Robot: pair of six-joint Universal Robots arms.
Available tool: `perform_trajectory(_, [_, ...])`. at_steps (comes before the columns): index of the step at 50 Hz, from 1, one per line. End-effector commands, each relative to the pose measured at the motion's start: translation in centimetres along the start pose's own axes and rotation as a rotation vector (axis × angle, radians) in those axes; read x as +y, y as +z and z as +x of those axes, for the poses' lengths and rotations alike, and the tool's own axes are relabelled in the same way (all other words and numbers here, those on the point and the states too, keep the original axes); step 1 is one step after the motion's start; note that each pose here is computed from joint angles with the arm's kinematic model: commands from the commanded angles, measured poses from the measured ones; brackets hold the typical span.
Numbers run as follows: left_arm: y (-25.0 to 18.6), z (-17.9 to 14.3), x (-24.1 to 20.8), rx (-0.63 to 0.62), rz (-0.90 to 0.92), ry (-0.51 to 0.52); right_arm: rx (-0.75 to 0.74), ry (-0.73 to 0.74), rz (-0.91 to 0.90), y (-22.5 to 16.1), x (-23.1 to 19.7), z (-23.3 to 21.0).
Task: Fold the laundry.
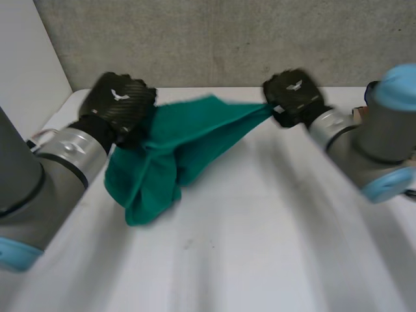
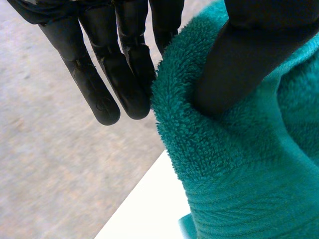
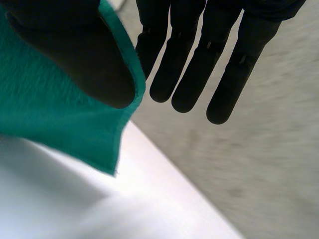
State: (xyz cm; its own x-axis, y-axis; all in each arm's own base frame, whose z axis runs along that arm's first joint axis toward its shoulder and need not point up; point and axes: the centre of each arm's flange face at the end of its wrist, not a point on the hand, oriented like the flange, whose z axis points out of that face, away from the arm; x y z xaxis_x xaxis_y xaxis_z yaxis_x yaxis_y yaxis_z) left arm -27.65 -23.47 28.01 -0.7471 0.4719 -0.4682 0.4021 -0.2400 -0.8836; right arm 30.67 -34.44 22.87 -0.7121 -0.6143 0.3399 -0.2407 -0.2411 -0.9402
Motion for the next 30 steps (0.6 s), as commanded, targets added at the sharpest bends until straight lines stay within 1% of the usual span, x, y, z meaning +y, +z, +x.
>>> perform_trajectory(1, [1.3, -3.1, 1.2, -0.080, -0.025, -0.002, 0.073, -0.200, -0.085, -5.3, -4.6, 3.9])
perform_trajectory(4, [1.6, -3.0, 1.9, -0.069, -0.038, -0.005, 0.032, -0.188, -0.123, -6.5, -5.2, 2.9])
perform_trajectory(6, [2.4, -2.4, 3.2, -0.032, -0.066, -0.013, -0.010, -0.168, -0.147, -7.4, -5.7, 1.5])
perform_trajectory(11, [4.0, -1.1, 6.2, 0.023, -0.131, -0.029, -0.085, -0.151, -0.162, -8.0, -5.5, -1.8])
perform_trajectory(15, [5.3, 0.0, 9.0, 0.052, -0.188, -0.035, -0.140, -0.126, -0.262, -6.9, -1.4, -4.3])
perform_trajectory(16, [5.7, 0.3, 9.5, 0.055, -0.197, -0.037, -0.150, -0.121, -0.321, -6.4, 0.8, -5.2])
perform_trajectory(17, [6.2, 0.5, 10.3, 0.058, -0.212, -0.039, -0.153, -0.124, -0.344, -6.2, 1.7, -5.6])
perform_trajectory(19, [6.6, 0.7, 10.9, 0.061, -0.221, -0.040, -0.142, -0.124, -0.374, -5.8, 2.7, -6.1])
perform_trajectory(22, [6.7, 1.0, 11.3, 0.066, -0.234, -0.042, -0.083, -0.122, -0.422, -5.3, 3.8, -5.7])
perform_trajectory(24, [6.5, 1.1, 11.4, 0.070, -0.238, -0.043, -0.051, -0.090, -0.449, -5.4, 4.2, -5.4])
perform_trajectory(26, [6.1, 0.9, 10.9, 0.064, -0.235, -0.042, -0.029, -0.049, -0.465, -5.5, 4.6, -4.9])
perform_trajectory(27, [5.9, 0.7, 10.6, 0.061, -0.231, -0.041, 0.000, 0.007, -0.475, -5.6, 4.8, -4.1])
perform_trajectory(30, [5.0, -0.4, 9.4, 0.033, -0.210, -0.039, 0.039, 0.097, -0.478, -5.9, 4.7, -3.3])
